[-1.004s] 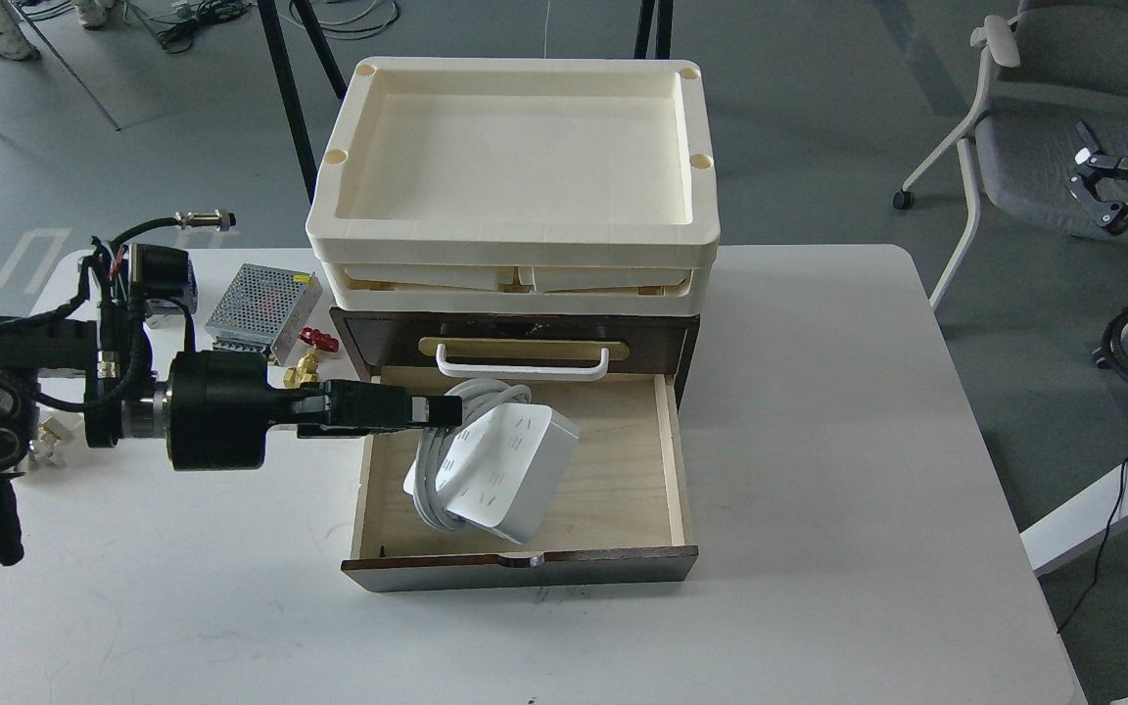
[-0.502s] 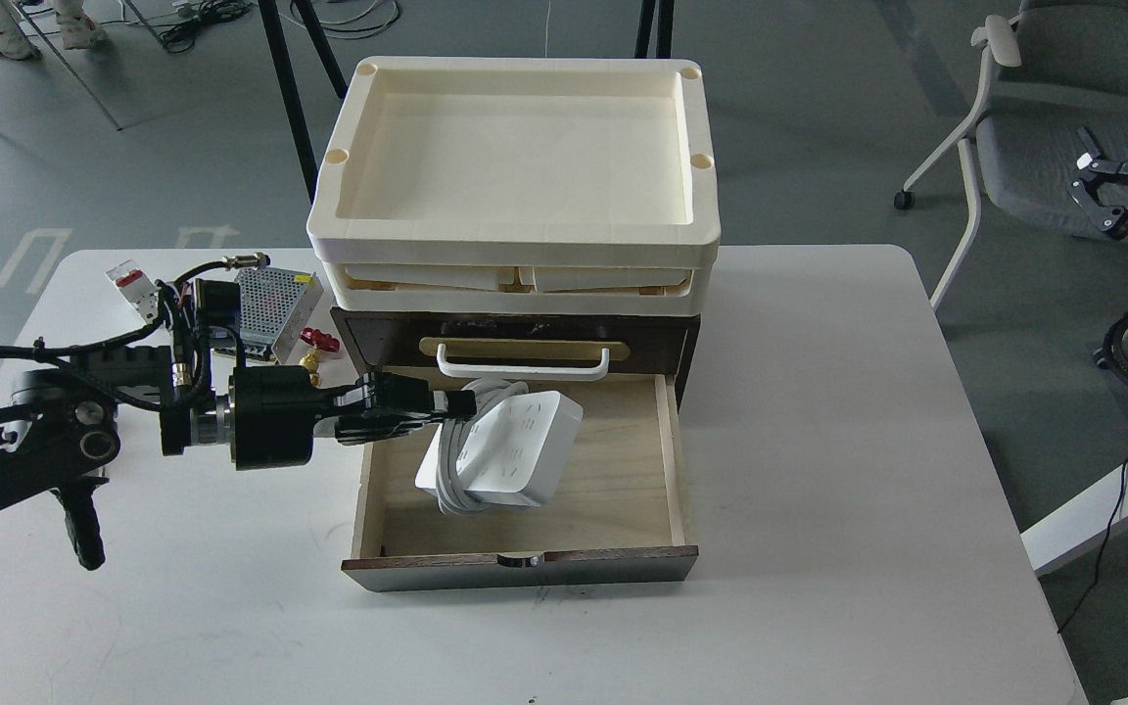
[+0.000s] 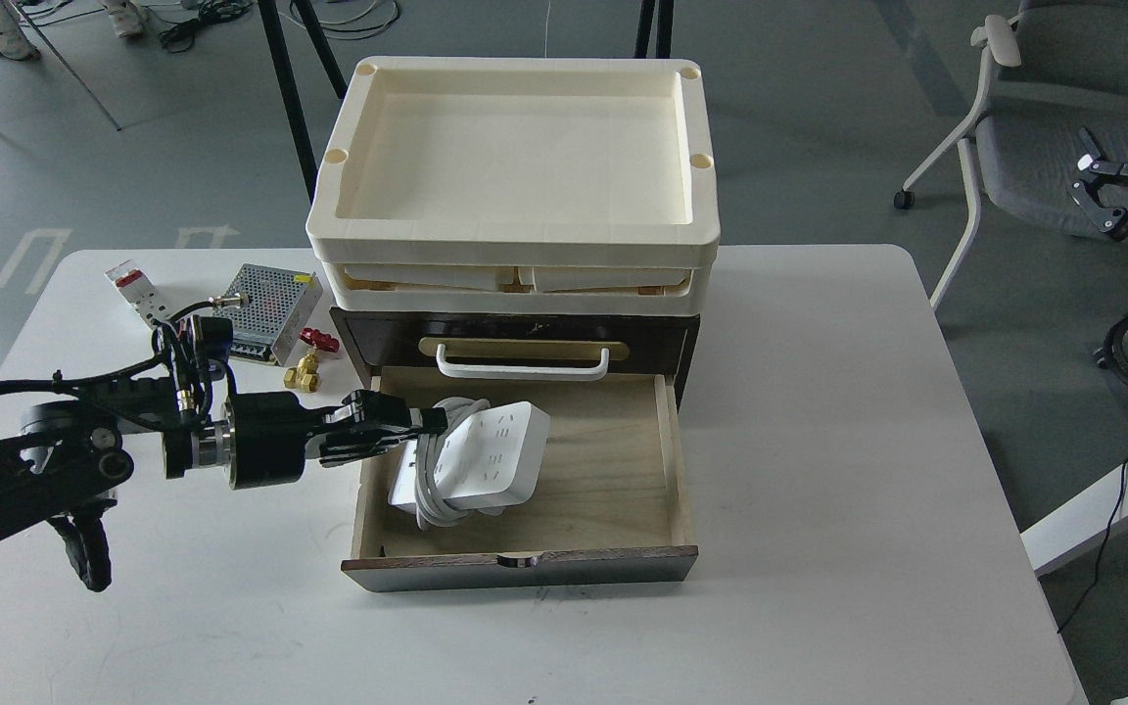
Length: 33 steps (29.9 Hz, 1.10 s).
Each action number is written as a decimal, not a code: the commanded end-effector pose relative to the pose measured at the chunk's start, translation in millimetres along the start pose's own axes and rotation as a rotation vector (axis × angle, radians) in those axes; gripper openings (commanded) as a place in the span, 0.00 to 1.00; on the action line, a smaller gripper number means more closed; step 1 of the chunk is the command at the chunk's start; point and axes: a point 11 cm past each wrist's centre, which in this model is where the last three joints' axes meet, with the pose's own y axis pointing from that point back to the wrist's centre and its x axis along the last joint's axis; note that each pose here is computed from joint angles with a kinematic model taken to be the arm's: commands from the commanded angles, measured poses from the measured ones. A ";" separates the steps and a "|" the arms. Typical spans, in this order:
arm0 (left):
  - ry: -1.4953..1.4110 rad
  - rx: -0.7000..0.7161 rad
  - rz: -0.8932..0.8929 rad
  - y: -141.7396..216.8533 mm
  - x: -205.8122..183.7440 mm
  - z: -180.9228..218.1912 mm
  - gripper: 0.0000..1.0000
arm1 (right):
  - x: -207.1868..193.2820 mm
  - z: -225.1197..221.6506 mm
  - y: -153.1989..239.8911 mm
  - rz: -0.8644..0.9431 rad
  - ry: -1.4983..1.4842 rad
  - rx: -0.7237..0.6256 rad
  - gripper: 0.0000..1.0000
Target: Put charging cable into cabinet
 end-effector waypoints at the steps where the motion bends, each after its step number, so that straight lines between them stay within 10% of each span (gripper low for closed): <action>1: 0.005 -0.018 -0.010 -7.7 -3.4 3.1 0.02 | 0.3 0.7 0.3 0.001 0.000 -0.001 1.00; 26: 0.110 -0.049 -0.006 -43.9 -17.6 -11.6 0.25 | 7.7 4.1 6.8 0.019 -0.005 -0.006 1.00; 33: 0.136 -0.021 0.002 -35.1 -23.5 -25.3 0.53 | 9.1 4.1 8.1 0.023 -0.005 0.002 1.00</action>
